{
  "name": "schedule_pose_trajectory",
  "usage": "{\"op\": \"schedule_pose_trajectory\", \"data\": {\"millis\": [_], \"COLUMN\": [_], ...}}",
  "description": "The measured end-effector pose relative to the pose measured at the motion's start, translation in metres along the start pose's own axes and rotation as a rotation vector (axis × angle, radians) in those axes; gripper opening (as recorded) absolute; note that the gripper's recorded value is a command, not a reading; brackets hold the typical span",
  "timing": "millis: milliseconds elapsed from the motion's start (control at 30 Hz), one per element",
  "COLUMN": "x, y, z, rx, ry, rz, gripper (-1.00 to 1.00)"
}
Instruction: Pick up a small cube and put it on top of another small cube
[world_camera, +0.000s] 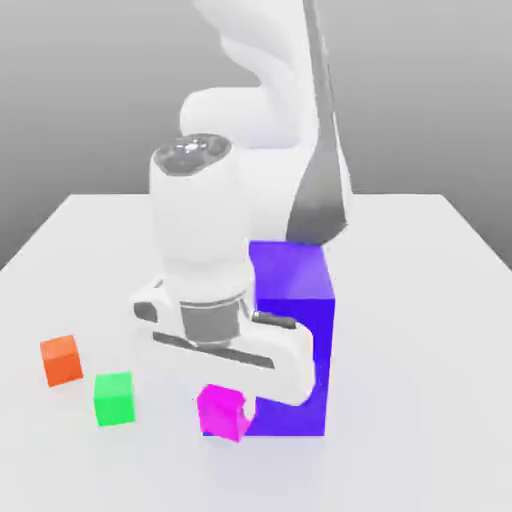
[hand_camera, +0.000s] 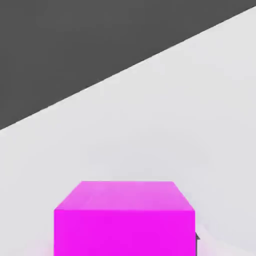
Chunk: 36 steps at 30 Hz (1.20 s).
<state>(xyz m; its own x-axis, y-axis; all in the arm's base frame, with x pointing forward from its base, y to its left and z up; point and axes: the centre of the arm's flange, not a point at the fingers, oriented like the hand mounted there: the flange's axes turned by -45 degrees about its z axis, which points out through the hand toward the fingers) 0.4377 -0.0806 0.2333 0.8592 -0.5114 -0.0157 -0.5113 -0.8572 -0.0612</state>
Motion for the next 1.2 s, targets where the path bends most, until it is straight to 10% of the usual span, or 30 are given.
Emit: {"op": "schedule_pose_trajectory", "data": {"millis": [467, 1200], "x": [-0.017, -0.018], "y": [0.155, 0.164], "z": [-0.029, 0.011], "rx": [-0.006, -0.089], "ry": [0.048, 0.034], "rz": [0.408, 0.406], "gripper": [-1.0, -1.0]}}
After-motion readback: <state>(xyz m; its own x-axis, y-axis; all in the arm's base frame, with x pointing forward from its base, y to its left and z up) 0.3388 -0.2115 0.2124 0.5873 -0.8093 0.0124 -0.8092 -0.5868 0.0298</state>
